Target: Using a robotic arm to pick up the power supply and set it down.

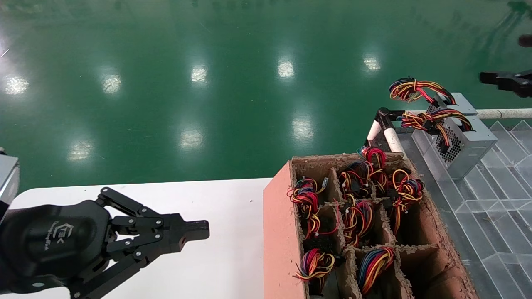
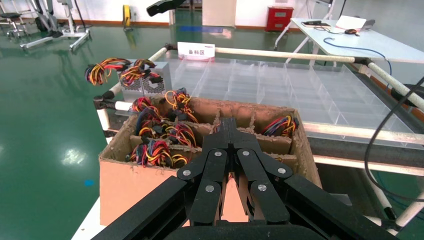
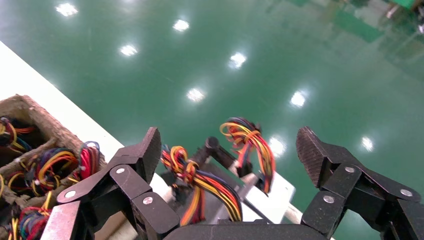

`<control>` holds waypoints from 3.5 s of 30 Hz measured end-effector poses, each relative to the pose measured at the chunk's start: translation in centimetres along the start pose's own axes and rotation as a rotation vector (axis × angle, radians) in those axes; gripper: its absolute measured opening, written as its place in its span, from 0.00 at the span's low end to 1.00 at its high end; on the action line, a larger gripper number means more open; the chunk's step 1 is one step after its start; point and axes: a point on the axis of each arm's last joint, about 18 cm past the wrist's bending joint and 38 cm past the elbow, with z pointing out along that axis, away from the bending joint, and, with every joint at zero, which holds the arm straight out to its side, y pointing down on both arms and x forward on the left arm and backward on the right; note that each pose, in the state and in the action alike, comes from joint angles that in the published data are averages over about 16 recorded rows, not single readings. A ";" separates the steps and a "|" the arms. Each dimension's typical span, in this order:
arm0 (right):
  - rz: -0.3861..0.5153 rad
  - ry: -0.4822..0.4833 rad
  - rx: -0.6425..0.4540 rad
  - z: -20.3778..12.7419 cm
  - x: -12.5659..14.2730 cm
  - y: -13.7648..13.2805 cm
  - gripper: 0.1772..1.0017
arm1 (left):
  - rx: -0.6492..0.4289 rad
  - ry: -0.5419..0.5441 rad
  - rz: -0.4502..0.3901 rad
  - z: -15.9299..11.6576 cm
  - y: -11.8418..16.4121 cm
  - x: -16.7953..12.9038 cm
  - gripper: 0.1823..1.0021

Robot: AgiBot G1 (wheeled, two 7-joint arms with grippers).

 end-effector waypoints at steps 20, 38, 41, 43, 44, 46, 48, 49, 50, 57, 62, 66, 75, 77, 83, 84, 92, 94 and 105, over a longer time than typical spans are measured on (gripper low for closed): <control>-0.039 -0.207 0.152 4.8 -7.2 -0.2 1.00 | 0.000 0.000 0.000 0.0 0.0 0.0 0.01; 0.002 -0.486 0.304 6.0 -17.4 -0.1 1.00 | 0.000 0.000 0.000 0.0 0.0 0.0 0.08; 0.017 -0.539 0.329 5.8 -19.3 -0.2 1.00 | 0.000 0.000 0.000 0.0 0.0 0.0 0.13; 0.028 -0.575 0.346 5.6 -20.6 -0.2 1.00 | 0.000 0.000 0.000 0.0 0.0 0.0 0.16; 0.034 -0.594 0.354 5.5 -21.2 -0.2 1.00 | 0.000 0.000 0.000 0.0 0.0 0.0 0.18; 0.047 -0.631 0.371 5.2 -22.5 -0.2 1.00 | 0.000 0.000 0.000 0.0 0.0 0.0 0.21; 0.060 -0.665 0.386 4.9 -23.7 -0.3 1.00 | 0.000 0.000 0.000 0.0 0.0 0.0 0.26; 0.066 -0.683 0.393 4.7 -24.3 -0.3 1.00 | 0.000 0.000 0.000 0.0 0.0 0.0 0.29; 0.073 -0.701 0.401 4.5 -24.9 -0.3 1.00 | 0.000 0.000 0.000 0.0 0.0 0.0 0.31; 0.110 -0.790 0.438 3.4 -27.8 -0.4 1.00 | 0.000 0.000 0.000 0.0 0.0 0.0 0.50; 0.120 -0.812 0.448 3.0 -28.5 -0.5 1.00 | 0.000 0.000 0.000 0.0 0.0 0.0 0.65; 0.120 -0.812 0.449 3.0 -28.5 -0.5 1.00 | 0.001 0.000 0.000 0.0 0.0 0.0 0.75; 0.113 -0.796 0.441 3.3 -28.0 -0.5 1.00 | 0.001 -0.001 0.000 0.0 0.0 0.0 0.92; 0.113 -0.794 0.440 3.3 -27.9 -0.4 1.00 | 0.001 -0.001 0.000 0.0 0.0 0.0 0.94; 0.111 -0.789 0.438 3.4 -27.8 -0.4 1.00 | 0.001 -0.001 0.000 0.0 0.0 0.0 0.98; 0.110 -0.789 0.438 3.4 -27.7 -0.4 1.00 | 0.001 -0.001 0.000 0.0 0.0 0.0 0.98; 0.109 -0.785 0.436 3.4 -27.6 -0.4 1.00 | 0.001 0.000 0.000 0.0 0.0 0.0 1.00; 0.109 -0.785 0.436 3.4 -27.6 -0.4 1.00 | 0.001 0.000 0.000 0.0 0.0 0.0 1.00; 0.108 -0.783 0.435 3.5 -27.6 -0.4 1.00 | 0.001 0.000 0.000 0.0 0.0 0.0 1.00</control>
